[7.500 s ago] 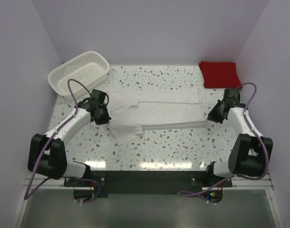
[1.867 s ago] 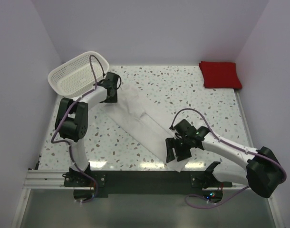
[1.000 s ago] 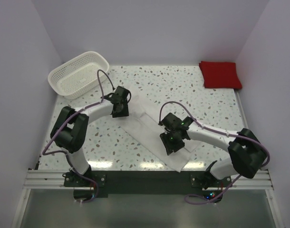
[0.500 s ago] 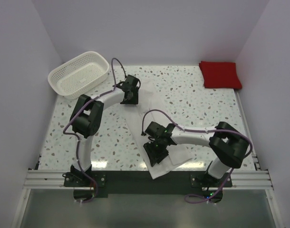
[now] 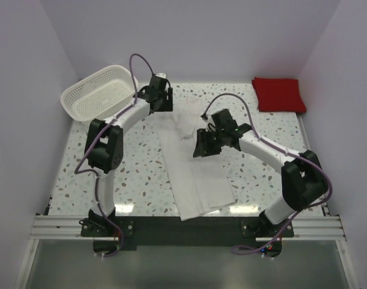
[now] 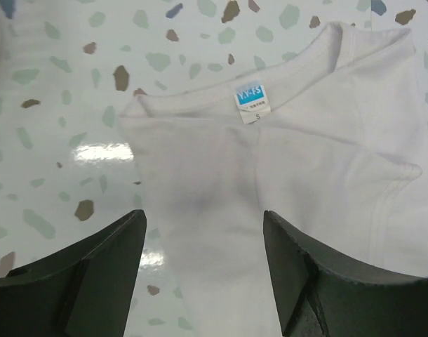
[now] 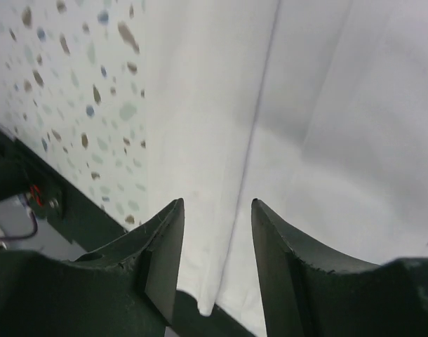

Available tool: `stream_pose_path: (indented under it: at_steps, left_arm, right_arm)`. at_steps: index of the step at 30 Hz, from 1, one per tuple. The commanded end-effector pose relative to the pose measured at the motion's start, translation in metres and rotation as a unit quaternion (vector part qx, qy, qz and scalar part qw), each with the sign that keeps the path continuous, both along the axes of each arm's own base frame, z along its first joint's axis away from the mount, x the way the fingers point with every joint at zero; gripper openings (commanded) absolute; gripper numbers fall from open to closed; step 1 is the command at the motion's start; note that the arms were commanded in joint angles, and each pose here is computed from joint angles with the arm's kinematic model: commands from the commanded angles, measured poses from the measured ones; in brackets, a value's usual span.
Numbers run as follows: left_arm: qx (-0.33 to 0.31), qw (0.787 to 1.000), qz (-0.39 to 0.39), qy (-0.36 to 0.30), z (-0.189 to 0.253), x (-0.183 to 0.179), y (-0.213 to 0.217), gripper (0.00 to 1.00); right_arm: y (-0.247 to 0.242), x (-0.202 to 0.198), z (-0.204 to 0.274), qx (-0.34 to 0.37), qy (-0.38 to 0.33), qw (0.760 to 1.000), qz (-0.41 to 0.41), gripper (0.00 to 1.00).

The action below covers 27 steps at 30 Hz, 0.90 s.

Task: Fold and stack the t-shirts
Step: Fold the tshirt

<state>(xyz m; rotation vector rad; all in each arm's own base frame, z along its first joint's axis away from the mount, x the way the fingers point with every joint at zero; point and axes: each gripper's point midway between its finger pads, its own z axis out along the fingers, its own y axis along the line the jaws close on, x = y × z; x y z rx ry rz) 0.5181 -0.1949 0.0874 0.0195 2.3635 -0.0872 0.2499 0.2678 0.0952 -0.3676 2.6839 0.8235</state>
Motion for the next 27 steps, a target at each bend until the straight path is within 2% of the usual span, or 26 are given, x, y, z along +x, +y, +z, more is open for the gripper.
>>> stream_pose_path:
  at_steps: [1, 2, 4, 6, 7, 8, 9, 10, 11, 13, 14, 18, 19, 22, 27]
  left_arm:
    - [-0.044, 0.996, 0.018, -0.07, 0.076, -0.002, 0.018, 0.73]
    - [-0.05, 0.995, 0.02, -0.085, 0.095, -0.01, 0.021, 0.73]
    - [-0.056, 0.996, 0.021, -0.069, 0.089, -0.031, 0.026, 0.73]
    - [-0.073, 0.994, 0.024, -0.079, 0.106, -0.051, 0.031, 0.73]
    - [-0.074, 0.995, 0.017, -0.057, 0.09, -0.067, 0.032, 0.73]
    - [-0.083, 0.994, 0.013, -0.07, 0.104, -0.079, 0.035, 0.73]
    - [-0.085, 0.994, 0.01, -0.069, 0.103, -0.088, 0.037, 0.73]
    - [-0.081, 0.995, 0.007, -0.05, 0.086, -0.104, 0.042, 0.73]
    - [-0.087, 0.994, 0.004, -0.064, 0.097, -0.115, 0.045, 0.73]
    - [-0.081, 0.995, -0.004, -0.05, 0.079, -0.138, 0.051, 0.73]
    - [-0.084, 0.994, -0.006, -0.064, 0.088, -0.146, 0.055, 0.73]
    - [-0.061, 0.996, -0.012, -0.06, 0.071, -0.175, 0.071, 0.73]
    - [-0.053, 0.997, -0.012, -0.048, 0.055, -0.185, 0.075, 0.73]
    - [-0.05, 0.998, -0.009, -0.046, 0.041, -0.196, 0.082, 0.73]
    - [-0.049, 0.998, 0.001, -0.027, 0.023, -0.198, 0.082, 0.72]
  right_arm:
    - [0.007, 0.05, 0.043, 0.074, -0.065, 0.995, -0.002, 0.47]
    - [0.007, 0.065, 0.047, 0.086, -0.077, 0.993, -0.009, 0.47]
    - [0.0, 0.099, 0.046, 0.103, -0.076, 0.991, -0.038, 0.47]
    - [-0.002, 0.128, 0.037, 0.118, -0.079, 0.989, -0.052, 0.47]
    - [-0.007, 0.15, 0.048, 0.127, -0.098, 0.985, -0.061, 0.46]
    - [-0.008, 0.164, 0.046, 0.129, -0.103, 0.984, -0.066, 0.46]
    - [-0.009, 0.176, 0.03, 0.126, -0.093, 0.985, -0.072, 0.45]
    - [-0.01, 0.195, 0.039, 0.138, -0.106, 0.982, -0.076, 0.44]
    - [-0.009, 0.206, 0.038, 0.145, -0.111, 0.98, -0.077, 0.43]
    - [-0.006, 0.229, 0.028, 0.16, -0.104, 0.978, -0.082, 0.4]
    - [-0.002, 0.238, 0.029, 0.171, -0.114, 0.975, -0.08, 0.4]
    - [0.013, 0.267, 0.015, 0.211, -0.108, 0.968, -0.079, 0.4]
    - [0.02, 0.272, 0.02, 0.224, -0.102, 0.966, -0.079, 0.4]
    - [0.03, 0.287, 0.003, 0.251, -0.091, 0.96, -0.079, 0.4]
    - [0.02, 0.299, -0.055, 0.208, -0.055, 0.969, -0.123, 0.4]
